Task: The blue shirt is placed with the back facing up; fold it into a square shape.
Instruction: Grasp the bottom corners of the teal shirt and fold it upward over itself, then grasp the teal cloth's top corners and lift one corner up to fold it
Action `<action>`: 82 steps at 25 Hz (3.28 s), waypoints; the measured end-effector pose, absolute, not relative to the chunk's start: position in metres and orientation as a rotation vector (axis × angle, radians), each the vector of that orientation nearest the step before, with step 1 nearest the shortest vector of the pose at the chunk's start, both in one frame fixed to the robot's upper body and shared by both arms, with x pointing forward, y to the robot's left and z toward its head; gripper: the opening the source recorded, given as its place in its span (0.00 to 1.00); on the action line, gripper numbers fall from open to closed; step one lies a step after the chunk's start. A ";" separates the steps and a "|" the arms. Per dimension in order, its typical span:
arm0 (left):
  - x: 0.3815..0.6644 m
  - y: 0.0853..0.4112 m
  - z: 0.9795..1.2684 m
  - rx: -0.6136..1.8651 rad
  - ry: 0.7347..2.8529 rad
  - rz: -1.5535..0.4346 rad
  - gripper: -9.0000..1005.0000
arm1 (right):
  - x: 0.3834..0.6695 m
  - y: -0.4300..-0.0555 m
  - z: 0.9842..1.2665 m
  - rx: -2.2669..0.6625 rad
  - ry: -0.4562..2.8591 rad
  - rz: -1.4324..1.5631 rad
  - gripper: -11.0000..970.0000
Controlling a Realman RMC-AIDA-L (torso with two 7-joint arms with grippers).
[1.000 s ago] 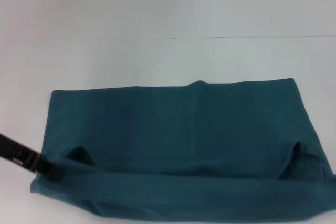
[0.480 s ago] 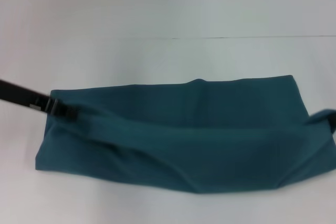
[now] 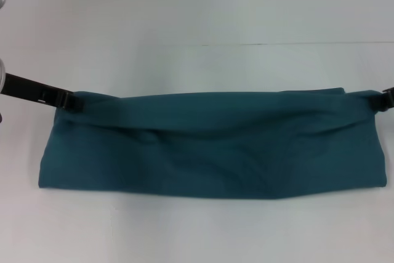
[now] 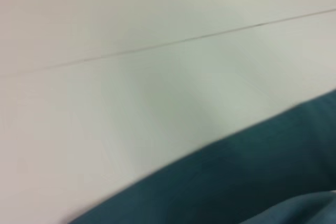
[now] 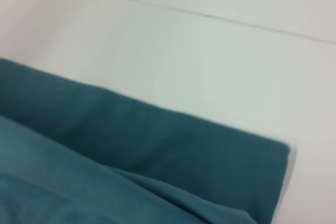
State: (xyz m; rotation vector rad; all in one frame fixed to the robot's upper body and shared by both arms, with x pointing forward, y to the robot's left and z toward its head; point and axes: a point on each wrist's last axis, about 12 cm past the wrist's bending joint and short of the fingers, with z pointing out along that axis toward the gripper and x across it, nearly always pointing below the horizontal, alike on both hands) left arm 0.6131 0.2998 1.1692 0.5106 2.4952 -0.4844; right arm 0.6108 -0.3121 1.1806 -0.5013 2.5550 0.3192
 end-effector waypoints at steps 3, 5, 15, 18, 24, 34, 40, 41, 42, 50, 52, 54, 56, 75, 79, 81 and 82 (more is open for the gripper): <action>0.617 0.301 1.162 0.485 2.492 -0.457 0.06 | 0.619 -0.305 1.172 -0.490 2.547 0.273 0.08; 0.620 0.301 1.157 0.472 2.487 -0.438 0.06 | 0.624 -0.301 1.166 -0.491 2.548 0.246 0.08; 0.634 0.293 1.144 0.454 2.434 -0.321 0.06 | 0.638 -0.288 1.155 -0.454 2.499 0.141 0.08; 0.636 0.291 1.142 0.438 2.421 -0.307 0.06 | 0.641 -0.284 1.151 -0.454 2.495 0.136 0.08; 0.638 0.292 1.138 0.420 2.404 -0.282 0.06 | 0.646 -0.276 1.146 -0.460 2.480 0.119 0.08; 0.644 0.293 1.132 0.364 2.378 -0.242 0.06 | 0.651 -0.271 1.142 -0.425 2.448 0.103 0.08; 0.646 0.297 1.128 0.292 2.343 -0.208 0.12 | 0.656 -0.271 1.140 -0.357 2.409 0.091 0.08; 0.646 0.297 1.127 0.287 2.341 -0.204 0.14 | 0.657 -0.271 1.140 -0.356 2.404 0.089 0.08; 0.646 0.297 1.126 0.284 2.341 -0.203 0.16 | 0.657 -0.270 1.141 -0.357 2.402 0.088 0.08; 0.648 0.293 1.122 0.294 2.354 -0.208 0.31 | 0.660 -0.269 1.139 -0.361 2.396 0.073 0.38; 0.647 0.296 1.122 0.279 2.352 -0.208 0.35 | 0.660 -0.270 1.138 -0.361 2.395 0.070 0.46; 0.646 0.299 1.123 0.268 2.353 -0.219 0.41 | 0.659 -0.270 1.137 -0.369 2.396 0.067 0.55; 0.644 0.302 1.126 0.262 2.366 -0.242 0.49 | 0.659 -0.268 1.136 -0.388 2.402 0.064 0.65; 0.607 0.321 1.149 -0.002 2.750 -0.329 0.93 | 0.659 -0.234 1.158 -0.637 2.357 -0.001 0.96; 0.601 0.323 1.146 -0.049 2.793 -0.358 0.93 | 0.660 -0.228 1.163 -0.670 2.343 -0.025 0.96; 0.599 0.323 1.145 -0.082 2.813 -0.375 0.93 | 0.660 -0.225 1.164 -0.682 2.338 -0.027 0.96; 0.598 0.324 1.145 -0.105 2.819 -0.388 0.93 | 0.660 -0.224 1.164 -0.686 2.337 -0.028 0.96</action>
